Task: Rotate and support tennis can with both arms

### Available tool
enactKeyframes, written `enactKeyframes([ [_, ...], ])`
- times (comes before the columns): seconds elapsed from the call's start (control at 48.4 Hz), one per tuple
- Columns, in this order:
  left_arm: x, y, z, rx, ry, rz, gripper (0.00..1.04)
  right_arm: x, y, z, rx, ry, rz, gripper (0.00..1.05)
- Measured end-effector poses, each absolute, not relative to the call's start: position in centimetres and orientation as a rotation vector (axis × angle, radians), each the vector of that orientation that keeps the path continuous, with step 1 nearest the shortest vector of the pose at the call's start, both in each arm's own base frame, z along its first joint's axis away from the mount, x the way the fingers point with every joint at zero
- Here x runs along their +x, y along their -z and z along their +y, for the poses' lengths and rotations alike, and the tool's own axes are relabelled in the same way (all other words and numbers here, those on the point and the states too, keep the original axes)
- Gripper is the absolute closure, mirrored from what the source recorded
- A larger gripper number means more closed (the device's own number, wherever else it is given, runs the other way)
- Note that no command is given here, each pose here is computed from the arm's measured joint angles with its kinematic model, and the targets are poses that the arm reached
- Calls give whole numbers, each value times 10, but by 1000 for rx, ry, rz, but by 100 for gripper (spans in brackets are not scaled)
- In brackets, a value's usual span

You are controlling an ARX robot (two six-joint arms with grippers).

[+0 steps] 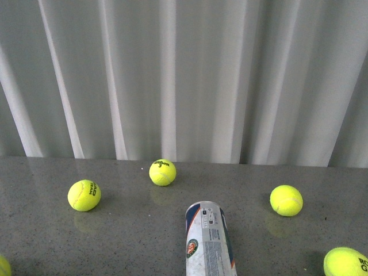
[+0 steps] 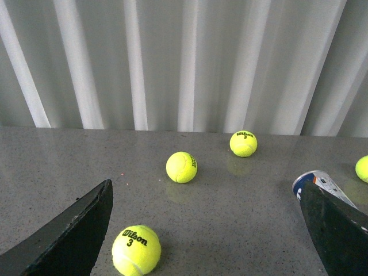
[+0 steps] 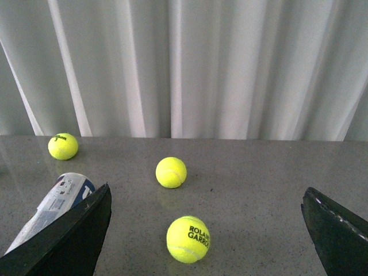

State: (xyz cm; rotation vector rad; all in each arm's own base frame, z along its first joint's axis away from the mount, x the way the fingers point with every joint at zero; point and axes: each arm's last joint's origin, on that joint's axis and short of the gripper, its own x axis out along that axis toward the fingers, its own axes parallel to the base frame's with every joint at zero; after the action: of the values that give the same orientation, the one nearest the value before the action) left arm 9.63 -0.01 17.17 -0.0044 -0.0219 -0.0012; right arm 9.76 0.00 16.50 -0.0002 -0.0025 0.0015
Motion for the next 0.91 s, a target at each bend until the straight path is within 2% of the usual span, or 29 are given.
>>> enactKeyframes([
  [0.908, 96, -172, 0, -4, 1, -22, 7, 98, -165, 0, 0, -2, -2, 7],
])
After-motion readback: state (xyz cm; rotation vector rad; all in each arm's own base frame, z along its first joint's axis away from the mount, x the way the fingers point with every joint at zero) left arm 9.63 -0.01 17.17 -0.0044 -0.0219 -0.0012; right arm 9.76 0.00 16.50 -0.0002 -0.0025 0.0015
